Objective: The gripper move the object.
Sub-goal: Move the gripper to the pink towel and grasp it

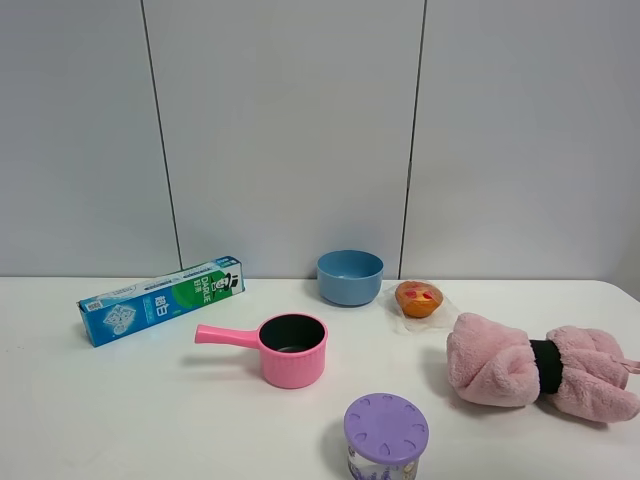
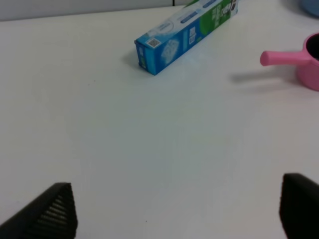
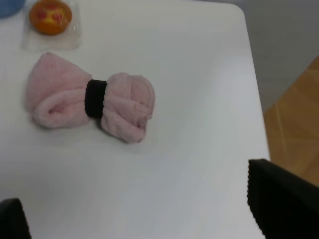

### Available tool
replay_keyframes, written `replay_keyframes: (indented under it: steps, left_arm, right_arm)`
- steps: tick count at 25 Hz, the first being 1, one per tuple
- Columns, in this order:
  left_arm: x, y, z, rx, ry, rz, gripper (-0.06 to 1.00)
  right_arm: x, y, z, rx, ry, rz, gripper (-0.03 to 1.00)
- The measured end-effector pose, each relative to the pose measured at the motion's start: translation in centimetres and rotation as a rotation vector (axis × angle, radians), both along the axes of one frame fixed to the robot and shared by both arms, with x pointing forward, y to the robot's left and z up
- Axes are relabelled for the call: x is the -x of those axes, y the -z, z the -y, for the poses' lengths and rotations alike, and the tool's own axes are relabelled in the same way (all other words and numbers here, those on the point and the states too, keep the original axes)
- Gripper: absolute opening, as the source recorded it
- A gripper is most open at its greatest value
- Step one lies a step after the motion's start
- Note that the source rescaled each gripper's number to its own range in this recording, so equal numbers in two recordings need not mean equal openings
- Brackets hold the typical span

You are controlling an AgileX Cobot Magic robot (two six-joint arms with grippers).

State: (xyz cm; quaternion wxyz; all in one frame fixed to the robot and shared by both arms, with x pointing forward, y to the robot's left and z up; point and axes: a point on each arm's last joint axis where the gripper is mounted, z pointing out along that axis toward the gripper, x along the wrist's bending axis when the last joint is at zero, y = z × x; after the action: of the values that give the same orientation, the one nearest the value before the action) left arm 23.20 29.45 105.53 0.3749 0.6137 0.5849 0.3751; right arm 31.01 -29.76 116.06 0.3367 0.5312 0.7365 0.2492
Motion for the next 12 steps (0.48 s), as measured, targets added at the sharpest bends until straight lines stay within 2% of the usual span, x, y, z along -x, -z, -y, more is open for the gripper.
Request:
replay_keyframes:
  steps: [3,6,9,12]
  left_arm:
    - [0.0,0.0,0.0,0.000,0.000,0.000,1.00]
    - [0.0,0.0,0.0,0.000,0.000,0.000,1.00]
    - [0.0,0.0,0.0,0.000,0.000,0.000,1.00]
    - [0.0,0.0,0.0,0.000,0.000,0.000,1.00]
  right_arm:
    - [-4.7,-0.7,-0.4,0.074,-0.058,-0.109,1.00]
    - [-9.6,0.5,-0.9,0.160,-0.131,-0.243,1.00]
    - [-14.5,3.4,-1.5,0.241,-0.210,-0.390,1.00]
    - [-18.5,6.0,-2.0,0.337,-0.315,-0.463,1.00]
